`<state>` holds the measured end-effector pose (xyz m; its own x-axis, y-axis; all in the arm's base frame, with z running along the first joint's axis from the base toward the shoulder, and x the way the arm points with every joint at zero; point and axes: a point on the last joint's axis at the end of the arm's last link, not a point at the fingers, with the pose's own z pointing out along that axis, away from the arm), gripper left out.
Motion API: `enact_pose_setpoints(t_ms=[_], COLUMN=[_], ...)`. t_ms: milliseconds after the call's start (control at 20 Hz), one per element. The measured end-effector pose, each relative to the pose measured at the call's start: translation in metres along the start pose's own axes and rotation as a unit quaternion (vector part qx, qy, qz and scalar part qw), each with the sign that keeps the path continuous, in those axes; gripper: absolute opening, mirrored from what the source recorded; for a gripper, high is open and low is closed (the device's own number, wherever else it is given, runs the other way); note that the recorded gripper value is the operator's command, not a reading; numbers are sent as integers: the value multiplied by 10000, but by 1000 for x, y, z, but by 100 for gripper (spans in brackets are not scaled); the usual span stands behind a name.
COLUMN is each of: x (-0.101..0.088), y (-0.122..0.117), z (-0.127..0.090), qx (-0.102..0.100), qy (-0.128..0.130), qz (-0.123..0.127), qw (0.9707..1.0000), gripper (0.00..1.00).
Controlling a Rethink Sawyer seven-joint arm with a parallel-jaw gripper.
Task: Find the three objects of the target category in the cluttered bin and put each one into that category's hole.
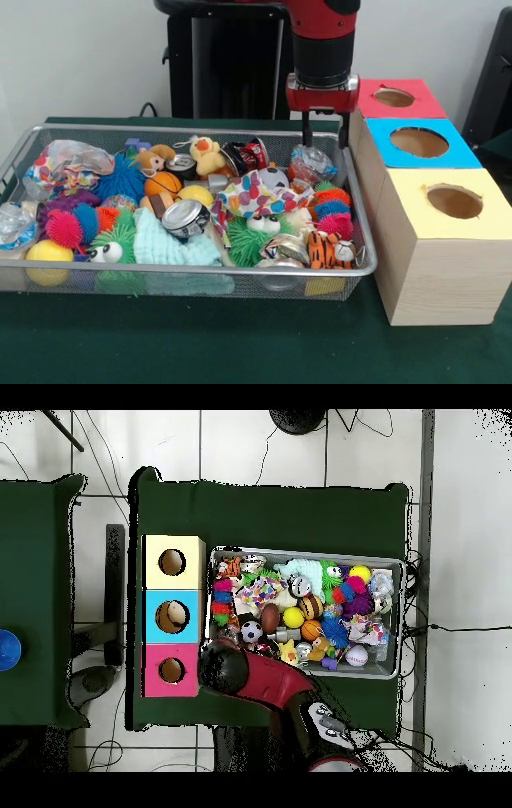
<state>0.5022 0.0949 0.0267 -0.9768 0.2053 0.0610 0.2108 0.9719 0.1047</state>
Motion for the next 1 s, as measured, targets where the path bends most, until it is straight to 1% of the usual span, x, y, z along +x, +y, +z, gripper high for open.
enact_pose_setpoints(t_ms=[50, 100, 200, 250, 300, 500, 750, 1000], x=[5, 12, 15, 22, 25, 28, 25, 16], y=[4, 9, 12, 19, 21, 24, 22, 10], z=[2, 5, 5, 7, 6, 3, -2, -8], qx=[65, 182, 248, 398, 498, 746, 908, 1029], qy=[16, 28, 29, 14, -21, -123, -232, -337], qz=[-65, -175, -236, -376, -450, -602, -656, -581], qw=[10000, 9997, 9994, 9985, 9977, 9953, 9934, 9924], gripper=[100, 100, 100, 100, 100, 100, 100, 100])
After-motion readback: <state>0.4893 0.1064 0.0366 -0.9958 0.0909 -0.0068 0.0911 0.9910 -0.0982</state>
